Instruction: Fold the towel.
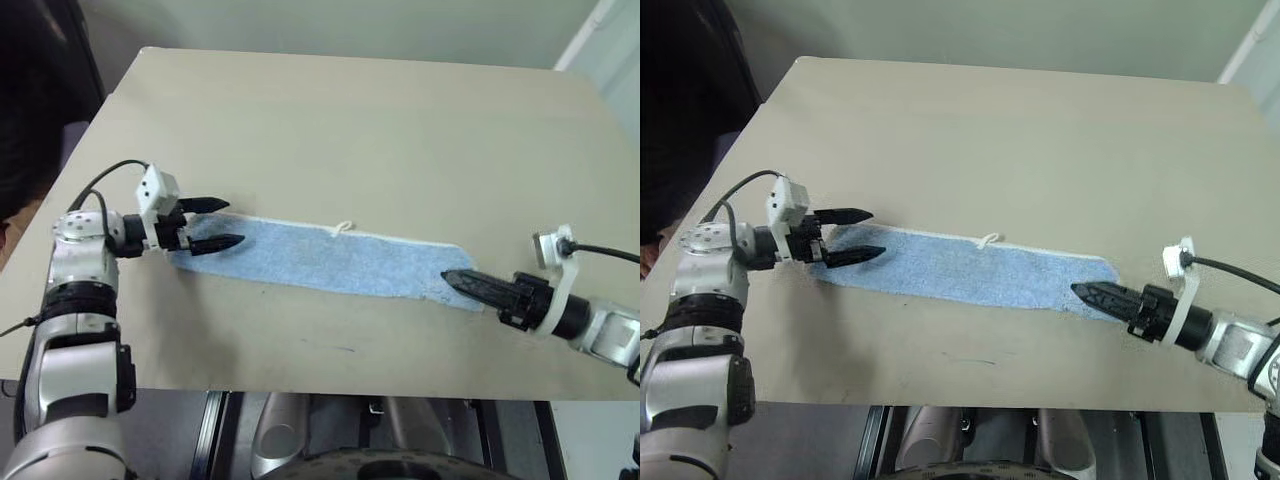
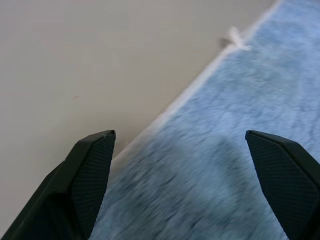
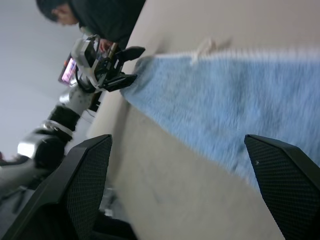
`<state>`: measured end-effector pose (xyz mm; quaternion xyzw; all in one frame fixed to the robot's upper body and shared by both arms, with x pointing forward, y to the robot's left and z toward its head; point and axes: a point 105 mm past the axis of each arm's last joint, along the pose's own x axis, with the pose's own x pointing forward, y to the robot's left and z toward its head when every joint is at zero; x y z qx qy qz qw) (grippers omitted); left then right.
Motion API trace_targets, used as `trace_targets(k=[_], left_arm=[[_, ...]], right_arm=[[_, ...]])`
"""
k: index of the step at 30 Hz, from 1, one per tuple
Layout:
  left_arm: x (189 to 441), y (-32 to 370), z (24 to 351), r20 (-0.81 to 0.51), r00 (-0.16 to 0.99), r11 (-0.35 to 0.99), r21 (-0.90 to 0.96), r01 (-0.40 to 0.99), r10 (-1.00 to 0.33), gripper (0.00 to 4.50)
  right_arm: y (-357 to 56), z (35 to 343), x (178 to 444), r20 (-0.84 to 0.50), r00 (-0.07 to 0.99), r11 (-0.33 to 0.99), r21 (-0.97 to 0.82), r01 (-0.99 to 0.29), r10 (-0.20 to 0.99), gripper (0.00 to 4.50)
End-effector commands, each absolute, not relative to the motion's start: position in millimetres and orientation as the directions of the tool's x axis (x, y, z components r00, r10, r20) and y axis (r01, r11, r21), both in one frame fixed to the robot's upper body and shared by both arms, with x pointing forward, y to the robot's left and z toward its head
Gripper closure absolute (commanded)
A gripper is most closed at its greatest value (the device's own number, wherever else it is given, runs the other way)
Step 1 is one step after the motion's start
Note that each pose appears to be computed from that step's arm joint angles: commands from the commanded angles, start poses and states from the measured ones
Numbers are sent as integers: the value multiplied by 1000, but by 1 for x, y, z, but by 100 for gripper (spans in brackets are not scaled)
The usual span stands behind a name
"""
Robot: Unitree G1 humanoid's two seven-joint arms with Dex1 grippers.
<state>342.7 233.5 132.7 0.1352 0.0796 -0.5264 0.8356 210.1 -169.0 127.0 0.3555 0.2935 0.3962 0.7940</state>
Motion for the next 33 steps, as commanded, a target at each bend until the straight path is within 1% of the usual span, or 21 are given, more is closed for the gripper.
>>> trace_targets(k=[1, 4, 7, 9, 11, 13, 16, 22, 27, 33], left_arm=[[334, 208, 148, -208, 349, 317, 173, 933, -914, 0], [320, 187, 161, -143, 259, 237, 155, 959, -955, 0], [309, 169, 174, -84, 202, 189, 142, 972, -976, 0], [301, 161, 174, -102, 158, 141, 157, 977, -982, 0], [289, 154, 168, -131, 100, 76, 178, 981, -986, 0], [281, 149, 163, -146, 66, 39, 181, 983, -987, 0], [274, 143, 154, -158, 54, 25, 177, 984, -986, 0], [263, 138, 145, -159, 30, 8, 138, 990, -987, 0], [264, 138, 139, -169, 37, 14, 133, 991, -985, 0], [264, 136, 133, -176, 30, 6, 133, 991, -984, 0]], right_arm=[[-161, 127, 198, -167, 515, 374, 867, -330, 841, 3], [-164, 119, 193, -187, 536, 367, 895, -252, 823, 3], [-169, 111, 193, -198, 576, 371, 907, -198, 793, 3], [-173, 106, 196, -203, 608, 373, 913, -165, 768, 3], [-177, 103, 201, -207, 646, 379, 915, -137, 734, 3], [-181, 101, 207, -214, 683, 386, 916, -109, 699, 3], [-187, 97, 212, -222, 730, 387, 920, -63, 647, 3], [-193, 95, 209, -231, 759, 390, 920, -33, 609, 3], [-202, 90, 204, -255, 774, 399, 917, 3, 580, 3], [-218, 85, 201, -280, 808, 400, 915, 61, 519, 3]])
